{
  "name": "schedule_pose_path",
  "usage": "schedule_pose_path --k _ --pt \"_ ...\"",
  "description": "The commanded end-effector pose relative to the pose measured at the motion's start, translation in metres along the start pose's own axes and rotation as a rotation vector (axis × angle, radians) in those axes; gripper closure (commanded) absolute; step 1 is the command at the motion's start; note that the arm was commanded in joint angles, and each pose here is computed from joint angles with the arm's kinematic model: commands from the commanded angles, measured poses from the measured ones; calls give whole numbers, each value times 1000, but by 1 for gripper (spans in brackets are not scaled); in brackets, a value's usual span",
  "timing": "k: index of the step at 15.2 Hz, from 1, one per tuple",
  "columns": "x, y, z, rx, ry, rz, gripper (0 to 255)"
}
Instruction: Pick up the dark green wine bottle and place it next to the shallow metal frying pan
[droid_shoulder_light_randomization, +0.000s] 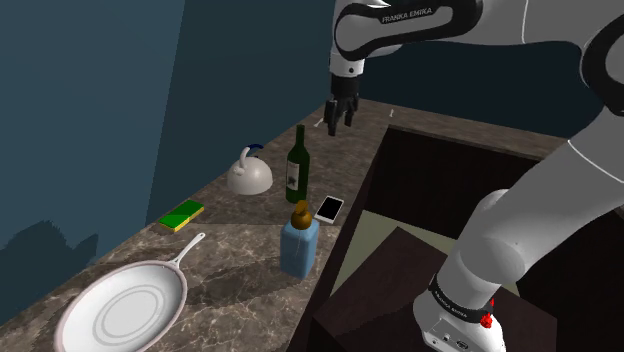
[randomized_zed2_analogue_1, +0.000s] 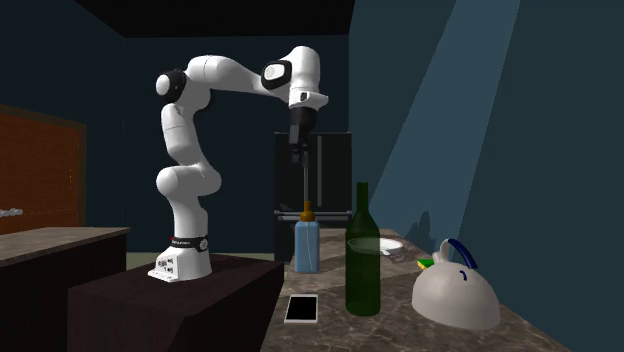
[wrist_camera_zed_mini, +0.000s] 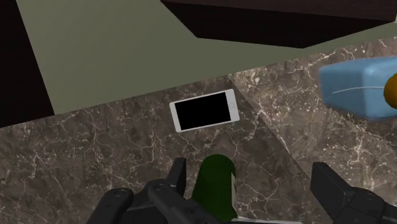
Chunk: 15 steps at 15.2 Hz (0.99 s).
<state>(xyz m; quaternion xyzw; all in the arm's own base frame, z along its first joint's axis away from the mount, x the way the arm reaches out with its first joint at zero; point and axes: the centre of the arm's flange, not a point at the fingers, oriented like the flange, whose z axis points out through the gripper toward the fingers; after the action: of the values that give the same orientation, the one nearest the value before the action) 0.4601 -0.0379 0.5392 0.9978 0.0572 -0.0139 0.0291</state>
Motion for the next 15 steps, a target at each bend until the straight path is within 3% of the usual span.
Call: schedule_pose_path --k 1,12,15 --pt "25 7 6 5 11 -13 0" --pt "157 42 31 32 62 -82 0" --pt "158 41 42 32 62 -82 0"
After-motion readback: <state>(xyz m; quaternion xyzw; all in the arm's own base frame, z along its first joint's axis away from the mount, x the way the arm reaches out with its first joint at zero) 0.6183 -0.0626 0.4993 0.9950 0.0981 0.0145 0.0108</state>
